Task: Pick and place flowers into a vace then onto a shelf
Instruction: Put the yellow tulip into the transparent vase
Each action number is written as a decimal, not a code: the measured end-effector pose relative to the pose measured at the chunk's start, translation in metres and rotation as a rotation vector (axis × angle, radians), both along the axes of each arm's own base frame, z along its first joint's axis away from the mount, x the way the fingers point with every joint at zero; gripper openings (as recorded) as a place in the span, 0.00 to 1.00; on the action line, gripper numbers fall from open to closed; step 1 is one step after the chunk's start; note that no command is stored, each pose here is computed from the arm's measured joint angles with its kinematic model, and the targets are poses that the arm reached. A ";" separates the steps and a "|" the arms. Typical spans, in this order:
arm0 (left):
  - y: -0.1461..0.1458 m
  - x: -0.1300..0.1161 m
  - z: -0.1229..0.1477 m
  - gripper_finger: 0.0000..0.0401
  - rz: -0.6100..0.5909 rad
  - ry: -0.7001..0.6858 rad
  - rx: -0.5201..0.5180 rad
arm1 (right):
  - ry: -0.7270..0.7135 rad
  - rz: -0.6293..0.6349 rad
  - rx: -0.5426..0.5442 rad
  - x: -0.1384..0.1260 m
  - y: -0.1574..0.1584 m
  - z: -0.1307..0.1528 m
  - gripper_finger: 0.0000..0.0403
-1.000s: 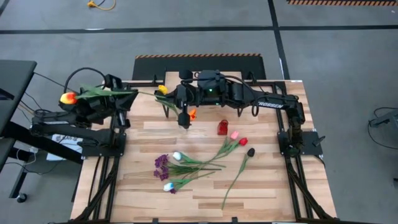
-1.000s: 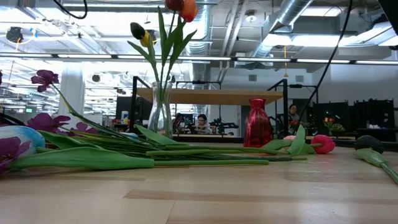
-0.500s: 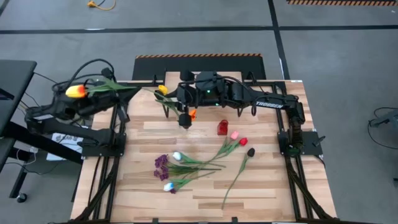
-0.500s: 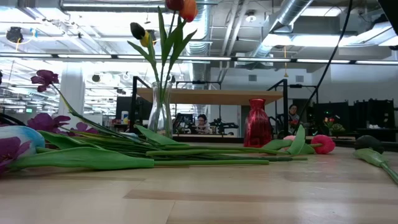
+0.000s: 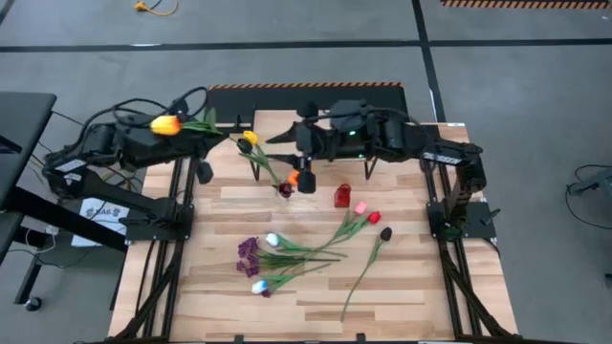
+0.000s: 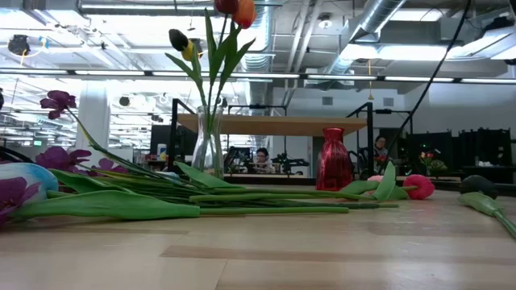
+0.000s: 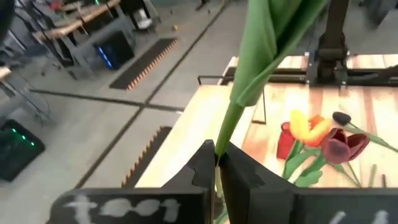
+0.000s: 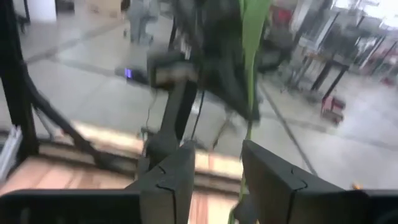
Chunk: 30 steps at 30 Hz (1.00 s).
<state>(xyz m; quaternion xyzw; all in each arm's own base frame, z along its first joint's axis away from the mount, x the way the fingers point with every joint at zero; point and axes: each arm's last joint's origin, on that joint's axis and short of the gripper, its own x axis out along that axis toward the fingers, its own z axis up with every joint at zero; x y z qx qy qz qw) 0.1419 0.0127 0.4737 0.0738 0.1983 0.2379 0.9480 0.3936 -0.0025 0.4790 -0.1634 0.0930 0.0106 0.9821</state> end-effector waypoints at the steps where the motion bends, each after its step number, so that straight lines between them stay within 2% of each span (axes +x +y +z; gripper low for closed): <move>1: 0.000 0.002 0.002 0.00 0.002 0.011 -0.008 | -0.021 0.000 0.000 -0.002 0.000 0.004 0.31; 6: 0.003 0.018 0.004 0.00 -0.041 0.099 -0.082 | -0.023 -0.004 0.015 -0.025 0.000 0.019 0.29; 13: 0.017 0.035 -0.003 0.00 -0.074 0.154 -0.176 | 0.089 -0.008 0.019 -0.042 0.000 0.017 0.29; 21: 0.030 0.054 -0.010 0.00 -0.097 0.168 -0.229 | 0.204 -0.028 0.066 -0.044 -0.001 0.005 0.29; 30: 0.034 0.074 -0.016 0.00 -0.117 0.171 -0.237 | 0.246 -0.029 0.067 -0.045 -0.001 0.002 0.29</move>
